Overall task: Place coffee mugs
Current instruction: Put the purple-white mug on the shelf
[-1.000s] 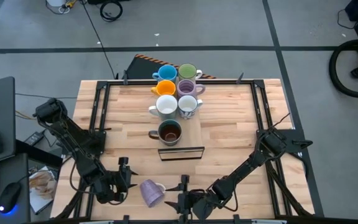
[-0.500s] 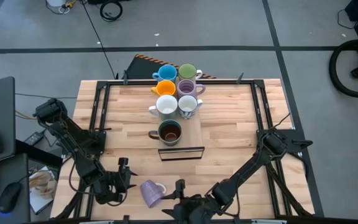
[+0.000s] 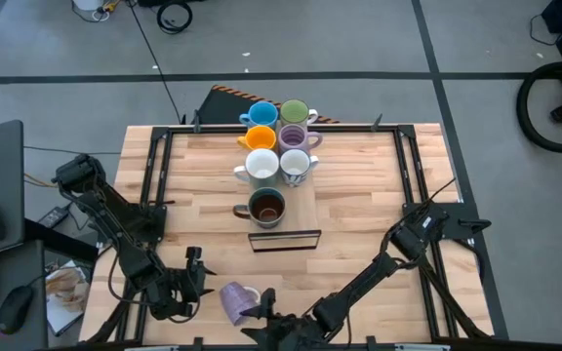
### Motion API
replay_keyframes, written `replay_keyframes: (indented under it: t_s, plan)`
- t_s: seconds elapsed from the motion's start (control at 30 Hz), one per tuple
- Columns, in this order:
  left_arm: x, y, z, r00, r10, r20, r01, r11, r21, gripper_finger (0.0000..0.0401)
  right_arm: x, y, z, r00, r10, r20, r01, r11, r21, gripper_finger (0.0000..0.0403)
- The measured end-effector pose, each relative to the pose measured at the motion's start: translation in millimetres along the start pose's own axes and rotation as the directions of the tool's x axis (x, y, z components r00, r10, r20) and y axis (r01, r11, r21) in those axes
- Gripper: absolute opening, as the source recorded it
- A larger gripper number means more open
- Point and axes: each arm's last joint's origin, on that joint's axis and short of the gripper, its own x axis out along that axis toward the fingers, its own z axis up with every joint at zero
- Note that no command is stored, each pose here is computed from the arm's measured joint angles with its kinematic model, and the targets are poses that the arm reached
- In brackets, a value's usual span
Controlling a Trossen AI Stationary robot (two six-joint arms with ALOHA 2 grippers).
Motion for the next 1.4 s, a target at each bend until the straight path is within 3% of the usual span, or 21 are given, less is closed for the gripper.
replay_keyframes:
  t_s: [0.3,0.5,0.67,0.87,1.4]
  plan:
    - [1.2,1.9,1.7,0.999,0.043,0.032,-0.042,0.999,-0.017,0.0208,0.6,2.3,-2.6,0.997,-0.011,-0.075,0.006,0.997,-0.073,0.0229]
    - [9.7,0.3,-1.4,0.997,0.072,0.024,-0.072,0.997,0.001,0.0208,4.7,1.2,-22.2,0.989,-0.048,-0.141,0.03,0.991,-0.128,0.0229]
    - [14.6,-1.4,-4.7,0.996,0.085,0.014,-0.085,0.996,0.017,0.0208,13.8,-6.1,-33.0,0.986,-0.02,-0.166,0.0,0.993,-0.121,0.0228]
    - [17.8,-4.5,-5.3,0.998,0.066,0.013,-0.066,0.998,0.003,0.0208,24.1,-18.1,-34.2,0.986,-0.047,-0.159,0.033,0.995,-0.092,0.0227]
    - [17.8,-5.8,-3.3,0.998,0.061,0.034,-0.06,0.998,-0.013,0.0208,34.6,-31.1,-37.2,0.984,-0.05,-0.168,0.047,0.999,-0.021,0.0138]
